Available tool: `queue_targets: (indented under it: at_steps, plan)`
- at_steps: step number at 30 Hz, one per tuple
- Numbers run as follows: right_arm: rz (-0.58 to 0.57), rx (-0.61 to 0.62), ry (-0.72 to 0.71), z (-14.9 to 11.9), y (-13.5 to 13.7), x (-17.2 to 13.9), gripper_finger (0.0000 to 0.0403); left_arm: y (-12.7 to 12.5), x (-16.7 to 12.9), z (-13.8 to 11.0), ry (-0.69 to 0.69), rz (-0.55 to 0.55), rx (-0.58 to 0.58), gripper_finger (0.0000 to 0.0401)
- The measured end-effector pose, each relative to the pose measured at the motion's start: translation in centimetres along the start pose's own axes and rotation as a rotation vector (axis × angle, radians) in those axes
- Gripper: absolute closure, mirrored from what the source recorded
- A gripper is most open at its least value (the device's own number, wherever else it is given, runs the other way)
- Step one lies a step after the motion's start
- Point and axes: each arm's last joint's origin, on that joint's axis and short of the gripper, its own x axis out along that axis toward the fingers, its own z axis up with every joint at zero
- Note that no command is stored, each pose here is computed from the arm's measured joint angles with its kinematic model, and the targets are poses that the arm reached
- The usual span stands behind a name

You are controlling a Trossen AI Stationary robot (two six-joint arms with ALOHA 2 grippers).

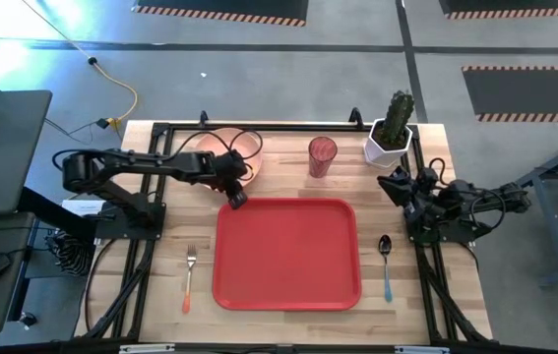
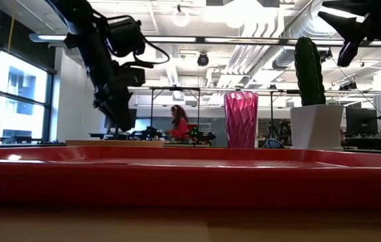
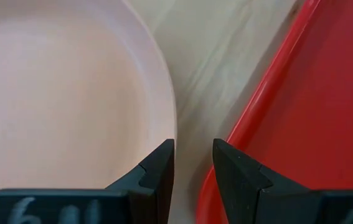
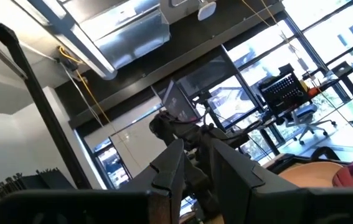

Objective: Pick and place plate/cup/fork/spoon on tray
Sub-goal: Put the light pink plate on the red tray

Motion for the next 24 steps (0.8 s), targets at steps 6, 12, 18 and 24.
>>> queue_targets:
  at_steps: [6,12,18,24]
  plan:
    - [-0.006,-0.006,0.013,-0.1,-0.1,0.0,0.0334,0.0,0.9,-0.2,0.035,0.001,0.011,0.0302]
    - [-0.006,-0.006,0.013,-0.1,-0.1,0.0,0.0334,0.1,1.9,-0.4,0.062,0.055,0.017,0.0302]
    - [-0.008,-0.006,0.012,-0.1,-0.1,0.0,0.0334,0.1,2.7,-0.6,0.090,0.066,0.019,0.0302]
    - [-0.009,0.005,0.013,-0.1,-0.1,0.0,0.0334,0.1,3.5,-0.8,0.117,0.085,0.021,0.0311]
